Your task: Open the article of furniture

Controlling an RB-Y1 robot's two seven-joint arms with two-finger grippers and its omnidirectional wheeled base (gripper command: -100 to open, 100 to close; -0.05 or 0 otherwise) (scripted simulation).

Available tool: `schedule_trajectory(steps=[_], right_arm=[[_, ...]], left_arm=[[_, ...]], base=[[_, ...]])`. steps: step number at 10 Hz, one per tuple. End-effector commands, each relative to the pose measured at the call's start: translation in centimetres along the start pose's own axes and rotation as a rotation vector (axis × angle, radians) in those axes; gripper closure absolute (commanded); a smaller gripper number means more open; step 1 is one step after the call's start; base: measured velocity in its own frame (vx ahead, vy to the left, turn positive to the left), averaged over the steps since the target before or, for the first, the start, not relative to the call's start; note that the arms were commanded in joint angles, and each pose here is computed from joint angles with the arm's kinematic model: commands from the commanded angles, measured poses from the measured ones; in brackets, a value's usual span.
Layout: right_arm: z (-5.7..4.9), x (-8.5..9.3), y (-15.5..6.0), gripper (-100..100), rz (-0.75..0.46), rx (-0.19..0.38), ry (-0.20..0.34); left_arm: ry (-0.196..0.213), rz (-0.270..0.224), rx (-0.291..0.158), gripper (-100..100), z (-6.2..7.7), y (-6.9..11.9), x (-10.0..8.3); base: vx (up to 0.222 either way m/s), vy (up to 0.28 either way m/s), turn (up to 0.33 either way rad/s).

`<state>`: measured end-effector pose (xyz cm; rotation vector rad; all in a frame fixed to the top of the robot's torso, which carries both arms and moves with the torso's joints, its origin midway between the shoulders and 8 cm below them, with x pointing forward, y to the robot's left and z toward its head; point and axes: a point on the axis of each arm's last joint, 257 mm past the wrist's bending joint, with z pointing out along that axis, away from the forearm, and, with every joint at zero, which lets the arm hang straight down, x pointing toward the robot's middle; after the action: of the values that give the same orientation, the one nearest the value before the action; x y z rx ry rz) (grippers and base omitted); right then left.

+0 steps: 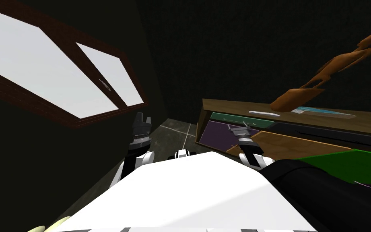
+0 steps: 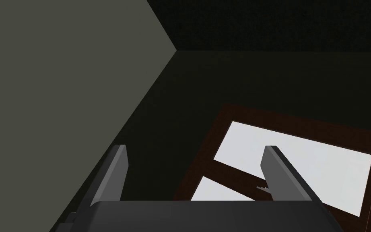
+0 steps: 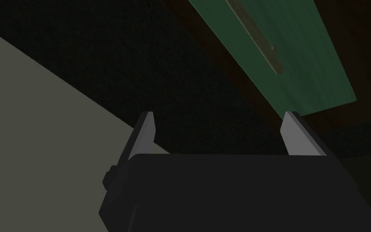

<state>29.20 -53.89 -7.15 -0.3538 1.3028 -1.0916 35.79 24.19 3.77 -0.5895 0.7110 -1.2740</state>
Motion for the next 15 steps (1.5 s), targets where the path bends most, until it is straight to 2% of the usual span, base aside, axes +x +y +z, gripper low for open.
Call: schedule_trajectory(steps=[1,2,3,4,5,6,7,8,10,11,15], right_arm=[[-0.6,1.9,-0.9,-100,-0.129,0.005,0.055],[-0.6,1.9,-0.9,-100,-0.147,0.004,0.055],[-0.9,3.0,-1.2,-100,-0.211,0.005,0.09],[-0.9,3.0,-1.2,-100,-0.226,0.004,0.09],[-1.4,4.1,-1.6,-100,-0.289,0.003,0.124],[-1.4,4.1,-1.6,-100,-0.301,0.002,0.124],[-1.8,5.2,-1.9,-100,-0.362,-0.001,0.156],[-1.8,5.2,-1.9,-100,-0.371,-0.001,0.156],[-2.6,7.1,-2.5,-100,-0.48,-0.01,0.216],[-2.6,7.1,-2.5,-100,-0.494,-0.012,0.217],[-4.1,9.7,-3.4,-100,-0.67,-0.037,0.306]], left_arm=[[0.0,0.0,0.0,0,0.0,0.0,0.0],[0.0,0.0,0.0,0,0.0,0.0,0.0],[0.0,0.0,0.0,0,0.0,0.0,0.0],[0.0,0.0,0.0,0,0.0,0.0,0.0],[0.0,0.0,0.0,0,0.0,0.0,0.0],[0.0,0.0,0.0,0,0.0,0.0,0.0],[0.0,0.0,0.0,0,0.0,0.0,0.0],[0.0,0.0,0.0,0,0.0,0.0,0.0],[0.0,0.0,0.0,0,0.0,0.0,0.0],[0.0,0.0,0.0,0,0.0,0.0,0.0],[0.0,0.0,0.0,0,0.0,0.0,0.0]], base=[[0.014,0.019,0.209],[0.015,0.011,0.103],[0.017,0.013,0.168],[0.017,0.012,0.091],[0.019,0.017,0.159],[0.015,0.013,0.083],[0.017,0.015,0.146],[0.015,0.011,0.085],[0.02,0.014,0.172],[0.02,0.012,0.047],[0.02,0.013,0.117]])
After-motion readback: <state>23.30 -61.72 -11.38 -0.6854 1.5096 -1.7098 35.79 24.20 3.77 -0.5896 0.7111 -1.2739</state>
